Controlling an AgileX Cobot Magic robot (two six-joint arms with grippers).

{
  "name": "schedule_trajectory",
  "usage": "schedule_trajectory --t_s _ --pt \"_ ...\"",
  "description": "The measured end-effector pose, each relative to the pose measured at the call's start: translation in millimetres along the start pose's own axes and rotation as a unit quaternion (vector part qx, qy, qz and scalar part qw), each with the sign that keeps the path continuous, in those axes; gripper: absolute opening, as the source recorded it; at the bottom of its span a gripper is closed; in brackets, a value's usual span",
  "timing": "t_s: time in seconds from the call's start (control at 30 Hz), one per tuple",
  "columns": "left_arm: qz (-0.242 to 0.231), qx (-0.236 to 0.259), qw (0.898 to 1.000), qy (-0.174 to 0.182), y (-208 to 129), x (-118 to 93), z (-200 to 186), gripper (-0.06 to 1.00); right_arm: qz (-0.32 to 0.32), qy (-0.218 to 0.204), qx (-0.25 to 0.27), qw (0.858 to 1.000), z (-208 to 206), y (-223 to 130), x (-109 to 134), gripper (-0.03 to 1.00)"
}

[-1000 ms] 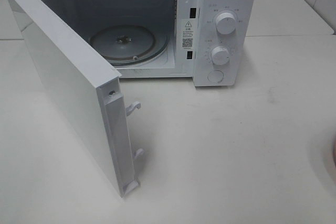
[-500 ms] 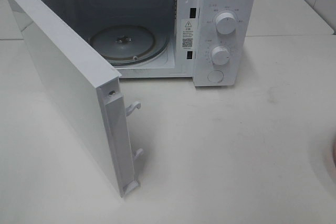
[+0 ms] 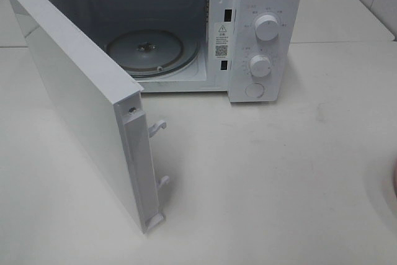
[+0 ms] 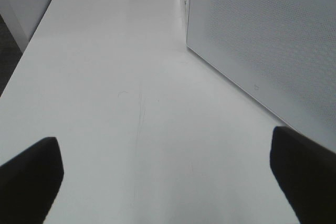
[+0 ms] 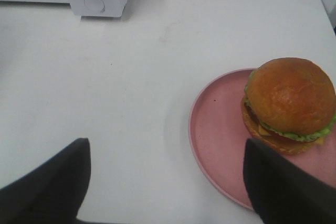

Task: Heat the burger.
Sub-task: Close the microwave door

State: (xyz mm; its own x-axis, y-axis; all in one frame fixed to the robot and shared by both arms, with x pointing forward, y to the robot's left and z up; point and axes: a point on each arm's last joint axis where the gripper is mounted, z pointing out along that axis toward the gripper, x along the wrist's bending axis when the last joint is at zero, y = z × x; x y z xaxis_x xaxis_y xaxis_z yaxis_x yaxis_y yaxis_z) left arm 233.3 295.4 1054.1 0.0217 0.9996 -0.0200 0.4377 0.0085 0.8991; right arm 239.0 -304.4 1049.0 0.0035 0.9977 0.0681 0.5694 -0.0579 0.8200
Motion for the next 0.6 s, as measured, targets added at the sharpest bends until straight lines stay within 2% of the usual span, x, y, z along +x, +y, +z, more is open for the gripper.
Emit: schedule_trajectory --t_s 0.2,0.6 --pt "0.000 0.000 1.000 0.000 0.0 0.0 0.0 1.00 0.014 -0.015 -0.032 0.999 -7.4 -6.2 -0.7 0.77" --pt "0.000 0.000 1.000 0.000 0.0 0.0 0.0 1.00 0.015 -0.019 -0.033 0.999 -7.7 -6.4 -0.4 0.76"
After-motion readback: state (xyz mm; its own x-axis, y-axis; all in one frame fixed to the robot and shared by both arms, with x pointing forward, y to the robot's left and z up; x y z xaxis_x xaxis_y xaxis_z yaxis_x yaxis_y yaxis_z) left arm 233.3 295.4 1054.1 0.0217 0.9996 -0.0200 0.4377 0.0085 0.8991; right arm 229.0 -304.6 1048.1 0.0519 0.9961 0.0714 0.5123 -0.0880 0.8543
